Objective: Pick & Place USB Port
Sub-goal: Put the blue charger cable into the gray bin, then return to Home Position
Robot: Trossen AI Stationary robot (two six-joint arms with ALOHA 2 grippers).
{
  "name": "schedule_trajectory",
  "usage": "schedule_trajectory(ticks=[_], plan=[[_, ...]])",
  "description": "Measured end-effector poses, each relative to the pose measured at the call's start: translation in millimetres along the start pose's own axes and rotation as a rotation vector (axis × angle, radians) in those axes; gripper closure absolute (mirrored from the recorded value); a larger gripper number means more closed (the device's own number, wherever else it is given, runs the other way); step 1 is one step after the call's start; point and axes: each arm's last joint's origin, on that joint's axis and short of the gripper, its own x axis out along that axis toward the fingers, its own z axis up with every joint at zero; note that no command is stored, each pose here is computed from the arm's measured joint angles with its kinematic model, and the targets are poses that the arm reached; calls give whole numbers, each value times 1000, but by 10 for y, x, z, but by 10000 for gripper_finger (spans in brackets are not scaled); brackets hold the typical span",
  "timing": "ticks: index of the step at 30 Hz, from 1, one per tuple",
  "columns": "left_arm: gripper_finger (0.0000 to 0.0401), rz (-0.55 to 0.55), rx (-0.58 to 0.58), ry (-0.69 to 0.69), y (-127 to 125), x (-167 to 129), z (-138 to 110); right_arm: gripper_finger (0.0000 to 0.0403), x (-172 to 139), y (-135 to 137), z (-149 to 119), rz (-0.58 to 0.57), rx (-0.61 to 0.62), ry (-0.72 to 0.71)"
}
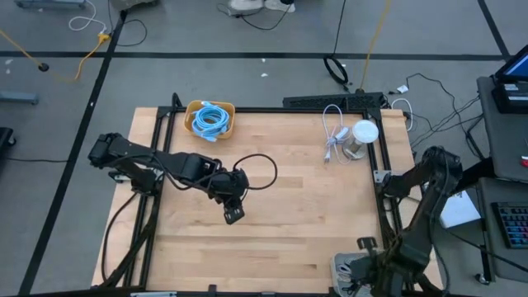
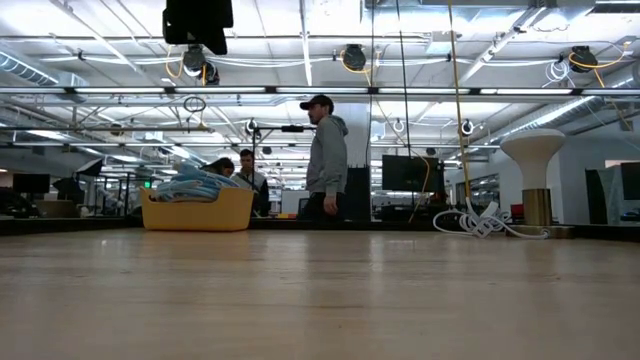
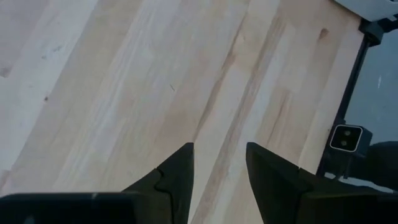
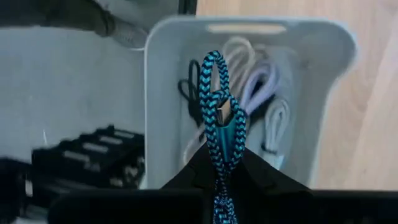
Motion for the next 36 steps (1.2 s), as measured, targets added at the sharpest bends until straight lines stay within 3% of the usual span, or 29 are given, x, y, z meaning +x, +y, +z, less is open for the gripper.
schedule_trajectory(ticks=[9,26,30,36], plan=[[254,-15,23,16,-17,1,-18,386,379,154,7,-42,40,32],[254,-15,44,35,-206,4,-205,383,589,40,60,-224,36,40],[254,-6,45,27,-231,3,-229,353,576,-20,70,-259,68,68],[254,-4,43,25,-234,3,-232,268,576,-12,59,-245,71,89]])
